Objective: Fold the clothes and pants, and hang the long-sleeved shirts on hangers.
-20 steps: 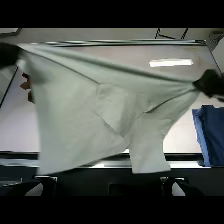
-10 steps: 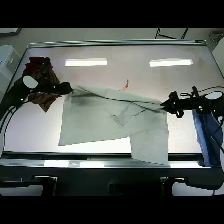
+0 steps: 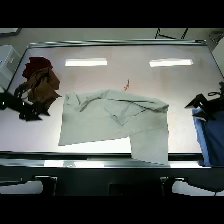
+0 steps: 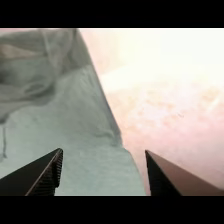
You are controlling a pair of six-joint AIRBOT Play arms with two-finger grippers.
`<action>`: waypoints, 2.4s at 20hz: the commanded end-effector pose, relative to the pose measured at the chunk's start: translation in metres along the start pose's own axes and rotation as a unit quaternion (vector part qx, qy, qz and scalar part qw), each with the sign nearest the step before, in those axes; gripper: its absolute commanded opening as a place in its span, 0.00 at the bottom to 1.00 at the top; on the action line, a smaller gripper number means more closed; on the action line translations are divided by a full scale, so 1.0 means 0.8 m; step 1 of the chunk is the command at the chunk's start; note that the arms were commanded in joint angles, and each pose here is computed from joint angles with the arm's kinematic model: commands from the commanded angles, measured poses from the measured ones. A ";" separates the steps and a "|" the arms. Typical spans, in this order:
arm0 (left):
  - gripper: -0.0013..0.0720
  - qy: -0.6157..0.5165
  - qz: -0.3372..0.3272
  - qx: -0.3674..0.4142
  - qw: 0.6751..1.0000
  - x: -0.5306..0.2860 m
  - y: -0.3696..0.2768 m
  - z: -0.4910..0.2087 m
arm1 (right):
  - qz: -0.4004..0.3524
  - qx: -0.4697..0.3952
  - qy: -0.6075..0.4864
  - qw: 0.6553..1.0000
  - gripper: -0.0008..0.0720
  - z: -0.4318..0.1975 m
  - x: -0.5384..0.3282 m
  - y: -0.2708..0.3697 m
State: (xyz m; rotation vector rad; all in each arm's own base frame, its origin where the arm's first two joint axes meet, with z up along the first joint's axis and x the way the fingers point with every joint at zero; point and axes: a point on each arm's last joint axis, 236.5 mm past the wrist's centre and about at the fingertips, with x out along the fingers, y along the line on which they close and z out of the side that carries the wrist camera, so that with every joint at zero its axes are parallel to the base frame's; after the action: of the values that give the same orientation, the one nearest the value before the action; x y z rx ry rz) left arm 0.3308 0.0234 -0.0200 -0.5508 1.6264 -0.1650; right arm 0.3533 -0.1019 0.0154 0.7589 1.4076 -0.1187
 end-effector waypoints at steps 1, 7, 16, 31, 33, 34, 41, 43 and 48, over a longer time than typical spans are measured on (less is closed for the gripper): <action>0.72 0.037 -0.068 -0.057 0.995 0.053 0.030 -0.085 | -0.055 0.017 0.052 0.997 0.85 -0.045 0.000 -0.045; 0.68 0.054 -0.135 -0.060 0.988 0.125 0.011 -0.124 | -0.003 0.036 0.097 0.995 0.77 -0.076 0.025 -0.024; 0.12 0.041 -0.136 -0.051 0.989 0.153 -0.034 -0.104 | -0.004 0.034 0.099 0.995 0.77 -0.077 0.024 -0.025; 0.05 0.028 -0.142 -0.003 0.990 0.127 -0.054 -0.113 | 0.054 0.033 0.186 0.980 0.77 -0.074 0.136 -0.032; 0.05 0.023 -0.141 -0.001 0.990 0.123 -0.056 -0.112 | 0.048 0.002 0.190 0.981 0.77 -0.076 0.157 -0.016; 0.05 0.019 -0.140 0.001 0.990 0.121 -0.057 -0.112 | 0.043 -0.011 0.188 0.981 0.77 -0.076 0.165 -0.007; 0.05 0.002 -0.139 0.014 0.990 0.108 -0.062 -0.106 | 0.027 -0.057 0.210 0.976 0.08 -0.101 0.186 0.039; 0.05 -0.031 -0.135 0.034 0.990 0.083 -0.070 -0.083 | 0.032 -0.083 0.190 0.978 0.07 -0.094 0.164 0.055; 0.05 -0.359 -0.090 0.153 0.916 -0.209 -0.161 0.036 | 0.059 -0.251 -0.162 0.952 0.07 0.036 -0.086 0.191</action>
State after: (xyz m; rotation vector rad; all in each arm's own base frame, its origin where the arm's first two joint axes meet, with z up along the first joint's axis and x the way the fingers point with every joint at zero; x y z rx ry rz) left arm 0.3499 -0.0375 0.0465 -0.5788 1.1732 -0.3711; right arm 0.3976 -0.0071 0.0075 0.5699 1.4093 0.2018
